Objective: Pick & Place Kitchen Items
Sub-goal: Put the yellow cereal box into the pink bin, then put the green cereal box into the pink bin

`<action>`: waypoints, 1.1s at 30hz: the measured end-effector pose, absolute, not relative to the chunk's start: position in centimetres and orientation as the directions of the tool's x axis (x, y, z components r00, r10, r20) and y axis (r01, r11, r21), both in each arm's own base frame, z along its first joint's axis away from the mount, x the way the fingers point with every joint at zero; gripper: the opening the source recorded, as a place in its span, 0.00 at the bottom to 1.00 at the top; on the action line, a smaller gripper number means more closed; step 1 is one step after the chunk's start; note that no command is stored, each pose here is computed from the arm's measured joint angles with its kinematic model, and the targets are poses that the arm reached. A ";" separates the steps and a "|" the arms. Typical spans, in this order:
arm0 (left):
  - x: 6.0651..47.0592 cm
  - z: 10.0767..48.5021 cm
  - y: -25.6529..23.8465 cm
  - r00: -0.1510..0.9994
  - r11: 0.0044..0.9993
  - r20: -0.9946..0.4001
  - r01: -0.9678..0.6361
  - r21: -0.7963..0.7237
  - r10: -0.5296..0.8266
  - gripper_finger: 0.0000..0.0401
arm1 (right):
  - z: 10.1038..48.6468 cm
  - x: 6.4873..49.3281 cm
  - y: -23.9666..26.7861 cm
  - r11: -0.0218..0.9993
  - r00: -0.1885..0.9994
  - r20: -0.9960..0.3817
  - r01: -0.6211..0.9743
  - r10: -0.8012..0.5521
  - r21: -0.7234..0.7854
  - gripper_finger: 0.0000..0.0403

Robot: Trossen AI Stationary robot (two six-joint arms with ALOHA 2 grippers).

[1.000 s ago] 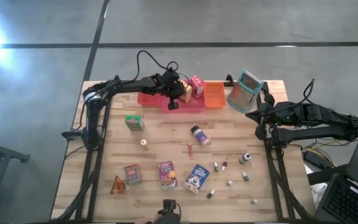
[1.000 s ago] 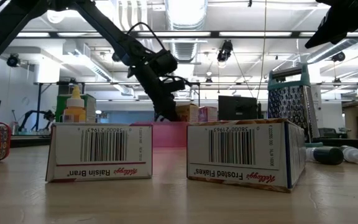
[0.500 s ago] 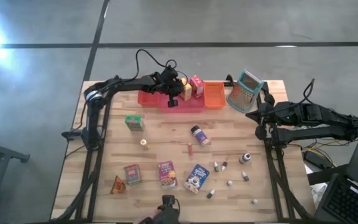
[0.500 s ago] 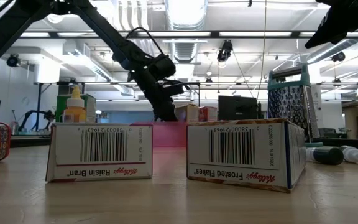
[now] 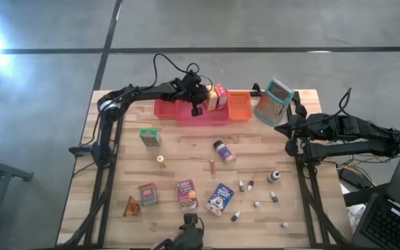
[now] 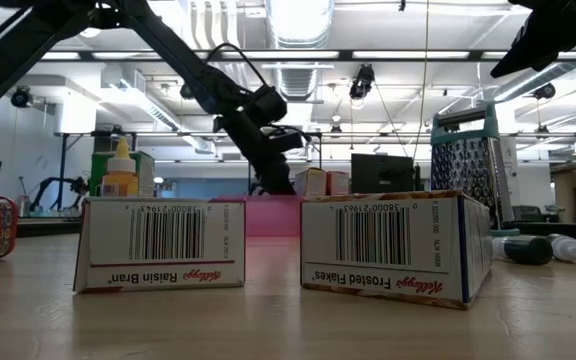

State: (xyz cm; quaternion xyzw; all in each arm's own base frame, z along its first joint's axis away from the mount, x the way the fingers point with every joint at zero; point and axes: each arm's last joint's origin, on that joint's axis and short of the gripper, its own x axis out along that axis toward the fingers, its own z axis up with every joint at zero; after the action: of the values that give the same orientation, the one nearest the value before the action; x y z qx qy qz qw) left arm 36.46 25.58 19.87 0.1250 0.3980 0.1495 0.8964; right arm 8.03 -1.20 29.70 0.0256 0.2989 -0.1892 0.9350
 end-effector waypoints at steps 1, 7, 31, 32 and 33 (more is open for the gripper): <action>36.5 20.0 25.6 0.635 0.926 -0.681 -0.168 0.339 0.365 0.00 | 29.7 8.0 -1.2 0.927 0.750 -0.569 0.369 -0.338 -0.065 0.02; 36.1 19.5 24.9 0.576 0.947 -0.753 -0.148 0.286 0.318 0.00 | 29.7 8.0 -1.2 0.927 0.750 -0.569 0.368 -0.339 -0.067 0.02; 30.5 30.7 13.1 0.557 0.944 -0.770 -0.088 0.319 0.312 0.03 | 29.7 8.0 -1.2 0.927 0.750 -0.569 0.369 -0.339 -0.066 0.02; 29.7 31.3 12.6 0.568 0.943 -0.761 -0.091 0.321 0.313 0.04 | 29.7 8.0 -1.2 0.927 0.749 -0.569 0.369 -0.339 -0.066 0.02; 28.9 31.8 12.2 0.575 0.943 -0.755 -0.096 0.319 0.314 0.05 | 29.7 8.0 -1.2 0.927 0.749 -0.569 0.370 -0.339 -0.065 0.02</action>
State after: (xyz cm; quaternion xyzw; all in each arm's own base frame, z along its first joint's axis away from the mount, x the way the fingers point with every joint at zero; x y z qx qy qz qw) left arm 28.85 12.15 31.85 0.1222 0.4459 0.1166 0.8790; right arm 8.04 -1.20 29.70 0.0258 0.2991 -0.1894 0.9349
